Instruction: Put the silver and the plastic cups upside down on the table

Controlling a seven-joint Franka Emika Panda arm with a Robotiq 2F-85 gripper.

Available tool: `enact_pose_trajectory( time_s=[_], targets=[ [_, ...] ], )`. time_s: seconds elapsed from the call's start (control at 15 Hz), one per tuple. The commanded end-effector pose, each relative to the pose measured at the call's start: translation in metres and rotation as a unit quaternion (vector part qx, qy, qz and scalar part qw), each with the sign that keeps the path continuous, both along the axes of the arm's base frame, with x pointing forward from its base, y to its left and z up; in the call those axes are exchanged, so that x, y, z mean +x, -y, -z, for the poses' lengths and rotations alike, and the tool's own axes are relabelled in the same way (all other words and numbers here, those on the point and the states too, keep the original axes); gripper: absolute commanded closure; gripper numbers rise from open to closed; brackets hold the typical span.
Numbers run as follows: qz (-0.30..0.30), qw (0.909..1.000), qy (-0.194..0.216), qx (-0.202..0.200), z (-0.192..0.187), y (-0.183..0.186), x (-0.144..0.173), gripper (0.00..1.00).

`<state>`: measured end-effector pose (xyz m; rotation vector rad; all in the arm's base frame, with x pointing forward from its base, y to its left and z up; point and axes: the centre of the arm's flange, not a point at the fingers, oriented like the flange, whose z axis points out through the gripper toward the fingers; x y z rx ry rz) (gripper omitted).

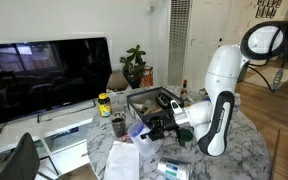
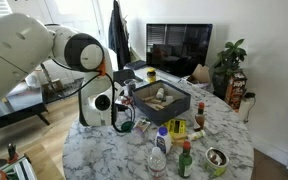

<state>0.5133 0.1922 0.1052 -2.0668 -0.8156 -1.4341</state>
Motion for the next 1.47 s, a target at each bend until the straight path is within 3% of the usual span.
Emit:
enact_pose_trajectory(
  time_s=[0.0, 0.07, 0.13, 0.2, 0.53, 0.87, 1.13, 1.4],
  targets=[
    [0.014, 0.9998, -0.009, -0.012, 0.017, 0.014, -0.005, 0.39],
    [0.015, 0.9997, -0.01, -0.016, 0.019, 0.017, -0.006, 0.39],
    [0.013, 0.9996, -0.014, -0.019, 0.019, 0.019, -0.007, 0.12],
    [0.012, 0.9996, -0.017, -0.019, 0.018, 0.02, -0.007, 0.02],
    [0.007, 0.9975, -0.044, -0.054, 0.013, 0.034, -0.014, 0.0],
    [0.005, 0.9876, -0.113, -0.109, 0.0, 0.046, -0.028, 0.0],
    [0.016, 0.9753, -0.152, -0.16, -0.035, 0.047, -0.037, 0.0],
    [0.035, 0.9574, -0.204, -0.201, -0.073, 0.046, -0.045, 0.0]
  ],
)
